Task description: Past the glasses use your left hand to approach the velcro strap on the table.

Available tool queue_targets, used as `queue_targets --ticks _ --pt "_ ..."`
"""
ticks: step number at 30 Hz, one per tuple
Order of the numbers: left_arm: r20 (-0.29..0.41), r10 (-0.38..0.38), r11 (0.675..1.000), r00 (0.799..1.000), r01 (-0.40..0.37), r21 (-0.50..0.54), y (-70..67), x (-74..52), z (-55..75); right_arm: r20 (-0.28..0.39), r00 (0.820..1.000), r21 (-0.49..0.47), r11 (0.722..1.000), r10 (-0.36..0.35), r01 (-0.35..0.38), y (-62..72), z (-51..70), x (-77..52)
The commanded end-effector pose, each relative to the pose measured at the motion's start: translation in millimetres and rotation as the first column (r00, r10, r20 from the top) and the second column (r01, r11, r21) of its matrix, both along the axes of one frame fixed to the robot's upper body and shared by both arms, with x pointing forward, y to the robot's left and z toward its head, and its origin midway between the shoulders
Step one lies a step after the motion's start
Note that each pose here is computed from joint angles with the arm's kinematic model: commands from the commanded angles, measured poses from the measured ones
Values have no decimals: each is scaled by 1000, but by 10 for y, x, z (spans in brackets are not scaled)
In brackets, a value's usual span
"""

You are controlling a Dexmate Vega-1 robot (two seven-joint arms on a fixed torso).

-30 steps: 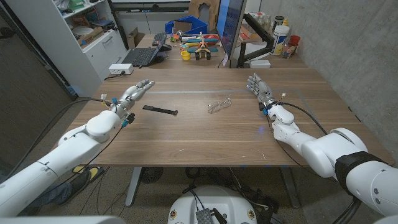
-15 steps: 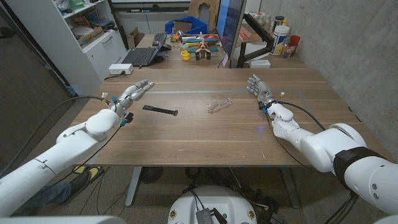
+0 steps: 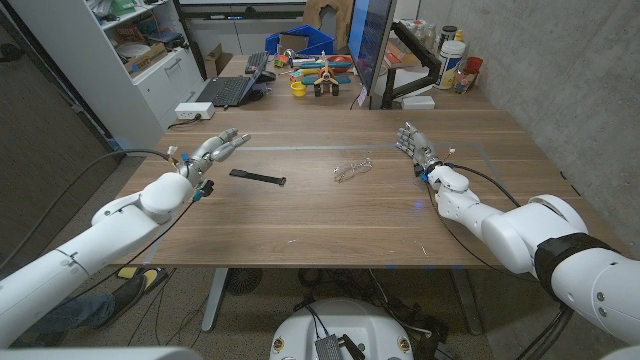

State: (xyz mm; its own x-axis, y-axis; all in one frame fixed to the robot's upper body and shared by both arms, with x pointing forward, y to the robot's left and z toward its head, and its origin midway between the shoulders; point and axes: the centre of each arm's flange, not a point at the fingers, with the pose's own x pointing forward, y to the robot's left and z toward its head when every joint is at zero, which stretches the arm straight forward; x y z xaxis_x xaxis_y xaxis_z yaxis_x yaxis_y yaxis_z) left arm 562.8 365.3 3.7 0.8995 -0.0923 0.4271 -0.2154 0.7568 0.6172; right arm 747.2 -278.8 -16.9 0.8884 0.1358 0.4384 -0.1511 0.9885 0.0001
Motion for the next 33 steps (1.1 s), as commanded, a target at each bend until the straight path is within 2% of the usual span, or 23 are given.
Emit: queue_targets --ticks 1,11,17,21,33 --pt "-8 53 996 999 -52 76 29 38 13 -17 1000 -2 1000 -3 3 59 27 28" --pt "-20 44 996 999 -43 75 17 103 -21 40 999 -32 999 7 -5 92 208 -6" --pt "-22 42 997 999 -40 71 12 123 -43 125 992 -63 998 14 -6 72 367 -84" --pt "-21 42 996 999 -40 74 5 129 -40 154 988 -68 998 13 -3 52 408 -116" --pt "-25 53 993 998 -50 104 -4 120 -11 152 988 -64 998 10 0 32 420 -114"
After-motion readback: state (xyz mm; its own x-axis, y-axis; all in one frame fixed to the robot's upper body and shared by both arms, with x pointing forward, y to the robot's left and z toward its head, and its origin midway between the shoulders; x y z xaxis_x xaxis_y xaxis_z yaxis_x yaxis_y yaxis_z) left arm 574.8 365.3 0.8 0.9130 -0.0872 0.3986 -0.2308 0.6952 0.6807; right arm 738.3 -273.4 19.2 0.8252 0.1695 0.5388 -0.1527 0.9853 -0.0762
